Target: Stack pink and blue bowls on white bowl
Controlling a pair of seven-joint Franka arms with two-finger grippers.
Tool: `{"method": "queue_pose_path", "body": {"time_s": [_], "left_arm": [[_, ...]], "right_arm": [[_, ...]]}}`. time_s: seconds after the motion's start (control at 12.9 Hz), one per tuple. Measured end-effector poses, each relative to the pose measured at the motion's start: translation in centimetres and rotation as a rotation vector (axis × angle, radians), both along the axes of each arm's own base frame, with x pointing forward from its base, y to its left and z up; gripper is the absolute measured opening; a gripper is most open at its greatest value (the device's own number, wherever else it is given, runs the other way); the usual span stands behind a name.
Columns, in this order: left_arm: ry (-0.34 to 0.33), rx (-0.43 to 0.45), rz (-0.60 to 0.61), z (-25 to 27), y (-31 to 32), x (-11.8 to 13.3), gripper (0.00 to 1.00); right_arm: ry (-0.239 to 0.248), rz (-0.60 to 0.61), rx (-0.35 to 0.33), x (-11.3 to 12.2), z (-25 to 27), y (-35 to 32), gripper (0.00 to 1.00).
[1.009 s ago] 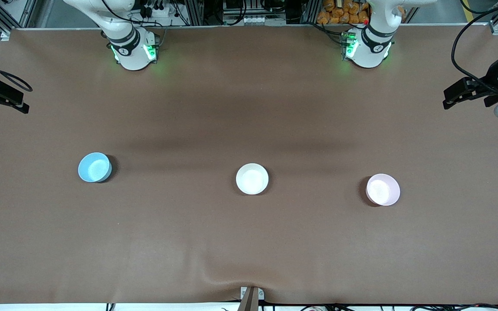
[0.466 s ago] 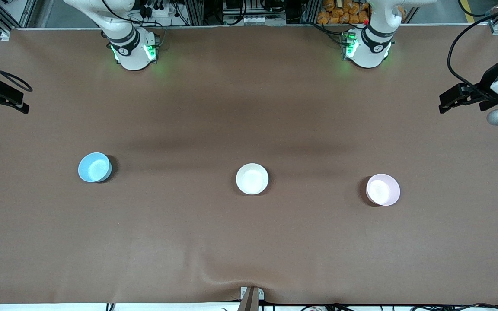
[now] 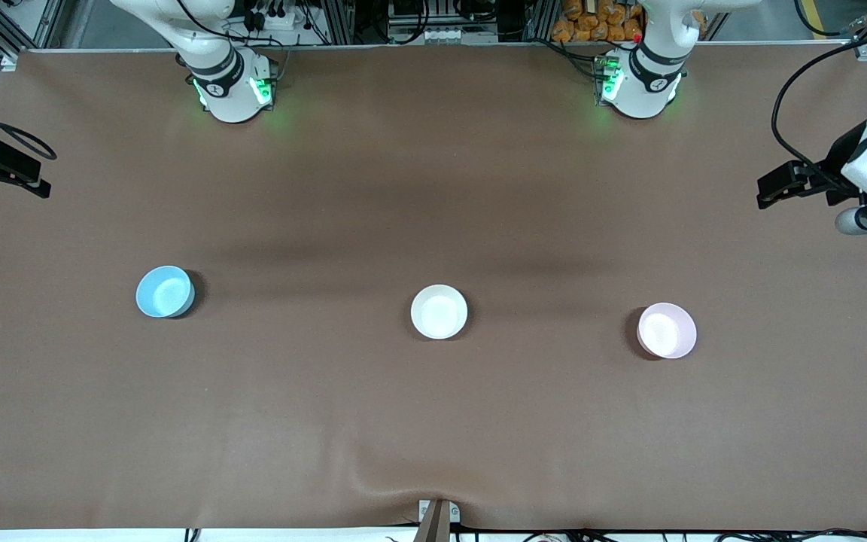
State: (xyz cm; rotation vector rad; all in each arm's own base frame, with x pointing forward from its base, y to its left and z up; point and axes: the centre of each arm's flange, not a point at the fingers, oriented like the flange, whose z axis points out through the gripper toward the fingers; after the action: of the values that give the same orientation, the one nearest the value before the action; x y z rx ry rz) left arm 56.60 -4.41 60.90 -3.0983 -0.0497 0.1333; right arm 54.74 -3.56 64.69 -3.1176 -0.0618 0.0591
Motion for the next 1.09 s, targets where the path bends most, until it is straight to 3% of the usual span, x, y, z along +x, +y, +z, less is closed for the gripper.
{"method": "queue_pose_path", "body": {"time_s": [0.7,1.09], "left_arm": [[-0.020,-0.002,-0.002,-6.4,-0.3,4.8,1.00],[-0.022,-0.003,-0.006,-13.1,-0.6,8.1,1.00]], "right_arm": [[0.000,0.000,0.000,0.0,0.0,0.0,1.00],[0.001,0.000,0.000,0.0,0.0,0.0,1.00]]}}
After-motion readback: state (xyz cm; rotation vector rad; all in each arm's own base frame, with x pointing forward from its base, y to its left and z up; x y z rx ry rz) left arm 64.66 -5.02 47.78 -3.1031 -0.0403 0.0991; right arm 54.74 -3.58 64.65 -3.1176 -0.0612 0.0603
